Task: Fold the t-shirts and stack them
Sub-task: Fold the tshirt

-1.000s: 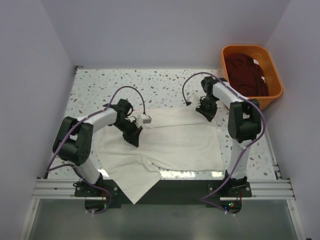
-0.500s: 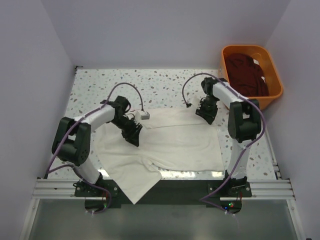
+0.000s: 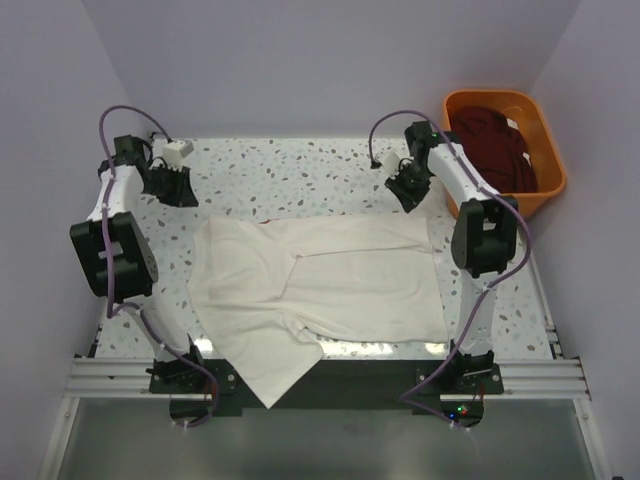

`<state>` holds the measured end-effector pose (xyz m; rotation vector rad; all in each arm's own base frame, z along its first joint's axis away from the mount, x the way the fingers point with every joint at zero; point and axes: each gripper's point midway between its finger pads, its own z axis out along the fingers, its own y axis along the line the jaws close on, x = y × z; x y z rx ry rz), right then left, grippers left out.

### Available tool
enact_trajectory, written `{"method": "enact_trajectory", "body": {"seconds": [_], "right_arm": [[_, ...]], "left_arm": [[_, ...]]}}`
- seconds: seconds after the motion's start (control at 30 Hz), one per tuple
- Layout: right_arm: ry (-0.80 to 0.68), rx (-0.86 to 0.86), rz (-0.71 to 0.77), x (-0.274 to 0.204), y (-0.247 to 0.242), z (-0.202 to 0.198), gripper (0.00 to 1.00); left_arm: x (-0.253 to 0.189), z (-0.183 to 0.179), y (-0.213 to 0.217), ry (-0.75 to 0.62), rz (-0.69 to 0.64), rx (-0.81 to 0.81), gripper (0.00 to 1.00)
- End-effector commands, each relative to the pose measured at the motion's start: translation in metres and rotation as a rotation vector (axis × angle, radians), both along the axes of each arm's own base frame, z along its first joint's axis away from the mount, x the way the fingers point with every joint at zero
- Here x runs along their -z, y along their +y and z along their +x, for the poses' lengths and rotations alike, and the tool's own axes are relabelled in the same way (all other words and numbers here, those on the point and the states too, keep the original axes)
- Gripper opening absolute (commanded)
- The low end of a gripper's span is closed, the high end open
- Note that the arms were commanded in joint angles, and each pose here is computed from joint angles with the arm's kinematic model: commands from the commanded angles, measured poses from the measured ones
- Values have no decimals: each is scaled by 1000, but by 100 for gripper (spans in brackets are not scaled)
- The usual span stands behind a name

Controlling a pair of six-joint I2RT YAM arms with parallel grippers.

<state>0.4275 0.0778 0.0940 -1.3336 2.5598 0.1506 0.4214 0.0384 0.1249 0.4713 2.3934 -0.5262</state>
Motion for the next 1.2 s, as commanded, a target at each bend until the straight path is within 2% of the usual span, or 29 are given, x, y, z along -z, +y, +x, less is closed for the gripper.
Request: {"method": "enact_trajectory", "body": {"seconds": [0.0,0.13,0.27,0.8,0.9,1.0,1.17], "right_arm": [[-44,89,-13,13,6,22,21],[-50,106,-51,29,6,27,18],[-36,112,-74,41,5,26,17],[3,123,-136,68,-5,22,16],[7,125,-145,75,-6,21,16],[2,138,-225,85,-21,20,15],[-32,157,-284,97,-28,30,14]], "left_arm": [[23,12,21,55,95,-73,26],[47,12,29,108,128,-91,25],[65,10,24,144,96,-86,21],[101,7,-8,214,30,-51,17],[115,8,-3,255,55,-93,14],[132,9,29,299,184,-217,8],[135,23,58,285,255,-318,4]]}}
